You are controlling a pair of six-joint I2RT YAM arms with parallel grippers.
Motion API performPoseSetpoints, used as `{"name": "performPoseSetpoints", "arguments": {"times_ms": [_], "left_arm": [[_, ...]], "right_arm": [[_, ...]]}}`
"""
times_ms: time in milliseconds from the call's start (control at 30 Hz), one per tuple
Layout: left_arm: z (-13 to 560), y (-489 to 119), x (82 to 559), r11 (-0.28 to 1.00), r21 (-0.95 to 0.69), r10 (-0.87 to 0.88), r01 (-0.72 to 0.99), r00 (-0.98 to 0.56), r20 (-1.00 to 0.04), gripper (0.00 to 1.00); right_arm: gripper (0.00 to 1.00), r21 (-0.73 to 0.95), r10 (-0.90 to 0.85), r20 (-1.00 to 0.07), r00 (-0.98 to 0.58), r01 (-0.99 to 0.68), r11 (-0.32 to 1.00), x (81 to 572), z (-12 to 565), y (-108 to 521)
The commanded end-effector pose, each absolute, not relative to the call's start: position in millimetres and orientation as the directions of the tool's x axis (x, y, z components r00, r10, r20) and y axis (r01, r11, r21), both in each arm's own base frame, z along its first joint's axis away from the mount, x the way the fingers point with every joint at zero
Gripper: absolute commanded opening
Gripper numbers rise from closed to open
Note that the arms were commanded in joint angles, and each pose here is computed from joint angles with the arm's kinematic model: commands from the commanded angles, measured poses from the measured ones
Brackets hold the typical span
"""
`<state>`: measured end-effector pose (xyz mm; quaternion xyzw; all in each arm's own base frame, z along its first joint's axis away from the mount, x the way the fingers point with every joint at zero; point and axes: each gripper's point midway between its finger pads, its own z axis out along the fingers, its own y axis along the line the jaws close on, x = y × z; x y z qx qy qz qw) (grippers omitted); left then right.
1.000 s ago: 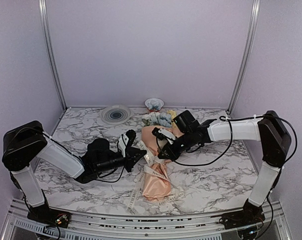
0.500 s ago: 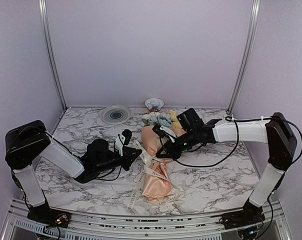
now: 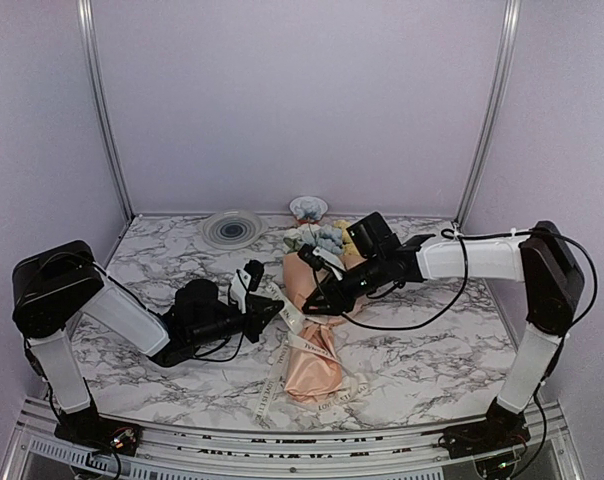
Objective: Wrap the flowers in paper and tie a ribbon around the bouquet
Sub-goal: Cross the half-tied ribbon over the folded bouquet.
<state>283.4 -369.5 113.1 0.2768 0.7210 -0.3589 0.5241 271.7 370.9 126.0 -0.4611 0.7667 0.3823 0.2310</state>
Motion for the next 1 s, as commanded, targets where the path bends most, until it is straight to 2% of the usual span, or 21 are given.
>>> {"name": "performPoseSetpoints", "arguments": {"times_ms": [0,500,733,833,967], "left_arm": [[113.5,-368.6,283.9,0.583,-0.226,0.015,0.78,-0.289,-0.957,0.0],[107.9,-361.3,289.6,0.61,-0.217,0.022,0.762,-0.291,-0.957,0.0],[108.2,-359.5,291.1,0.613,-0.214,0.023,0.76,-0.288,-0.957,0.0],[107.7,-357.9,292.6,0.623,-0.217,0.019,0.752,-0.292,-0.956,0.0],[98.4,-345.3,306.4,0.709,-0.219,0.009,0.671,-0.32,-0.947,0.0]], "right_arm": [[0.36,0.396,-0.542,-0.712,-0.445,-0.893,0.213,281.4,123.2,383.0],[0.33,0.447,-0.575,-0.658,-0.487,-0.866,0.223,267.2,102.6,366.6],[0.06,0.424,-0.563,-0.665,-0.491,-0.868,0.257,268.6,107.5,361.2],[0.0,0.421,-0.552,-0.676,-0.488,-0.871,0.254,267.4,116.4,360.9],[0.0,0.422,-0.523,-0.696,-0.492,-0.87,0.257,267.0,129.9,361.2]]}}
